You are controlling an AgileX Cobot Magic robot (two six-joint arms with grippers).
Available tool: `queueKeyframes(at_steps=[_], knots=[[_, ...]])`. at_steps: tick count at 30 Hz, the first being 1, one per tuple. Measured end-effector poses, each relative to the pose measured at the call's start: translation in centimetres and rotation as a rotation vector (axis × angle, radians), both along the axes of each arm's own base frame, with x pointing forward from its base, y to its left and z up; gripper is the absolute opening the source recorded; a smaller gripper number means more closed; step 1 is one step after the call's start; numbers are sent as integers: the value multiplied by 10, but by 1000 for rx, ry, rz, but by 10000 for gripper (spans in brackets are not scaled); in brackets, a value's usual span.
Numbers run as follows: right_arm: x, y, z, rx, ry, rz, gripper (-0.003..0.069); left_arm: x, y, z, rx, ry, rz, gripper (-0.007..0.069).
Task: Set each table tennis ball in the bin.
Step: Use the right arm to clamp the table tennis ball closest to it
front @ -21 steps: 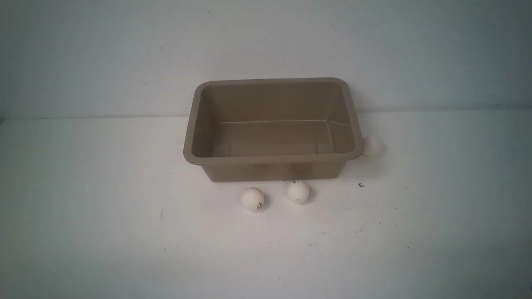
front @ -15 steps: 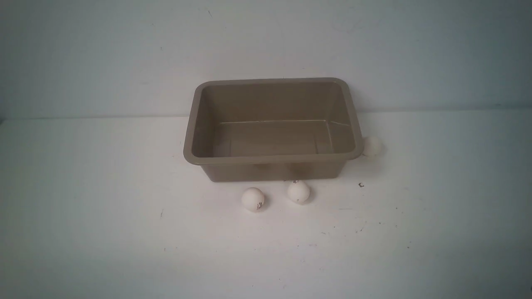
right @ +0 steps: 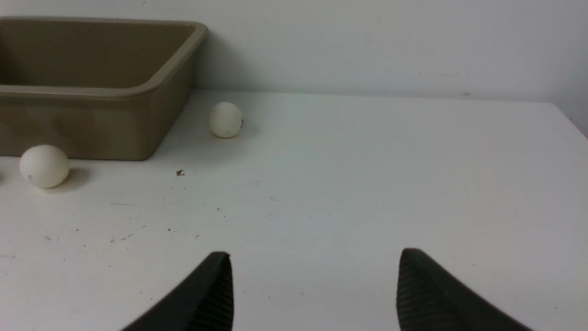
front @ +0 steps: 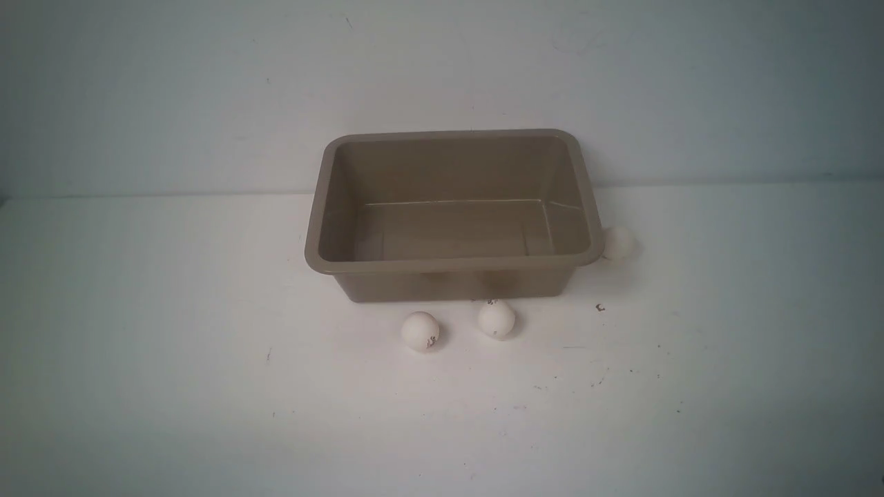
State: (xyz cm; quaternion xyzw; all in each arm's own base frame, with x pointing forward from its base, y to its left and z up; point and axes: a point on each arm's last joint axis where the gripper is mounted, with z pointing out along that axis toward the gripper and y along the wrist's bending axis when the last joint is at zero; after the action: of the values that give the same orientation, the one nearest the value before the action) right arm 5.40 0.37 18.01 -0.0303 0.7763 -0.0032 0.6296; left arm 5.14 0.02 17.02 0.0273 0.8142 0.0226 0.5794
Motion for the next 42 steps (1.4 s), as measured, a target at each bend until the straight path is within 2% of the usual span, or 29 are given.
queueKeyframes(at_steps=[30, 34, 38, 42], knots=[[0, 0, 0, -15, -4, -2, 440, 0, 0, 0, 0, 0, 0, 499], [1, 0, 4, 89, -54, -16, 440, 0, 0, 0, 0, 0, 0, 499], [-1, 0, 25, 128, -132, -14, 440, 0, 0, 0, 0, 0, 0, 499], [-14, 1, 83, 85, -309, 1, 440, 0, 0, 0, 0, 0, 0, 499]])
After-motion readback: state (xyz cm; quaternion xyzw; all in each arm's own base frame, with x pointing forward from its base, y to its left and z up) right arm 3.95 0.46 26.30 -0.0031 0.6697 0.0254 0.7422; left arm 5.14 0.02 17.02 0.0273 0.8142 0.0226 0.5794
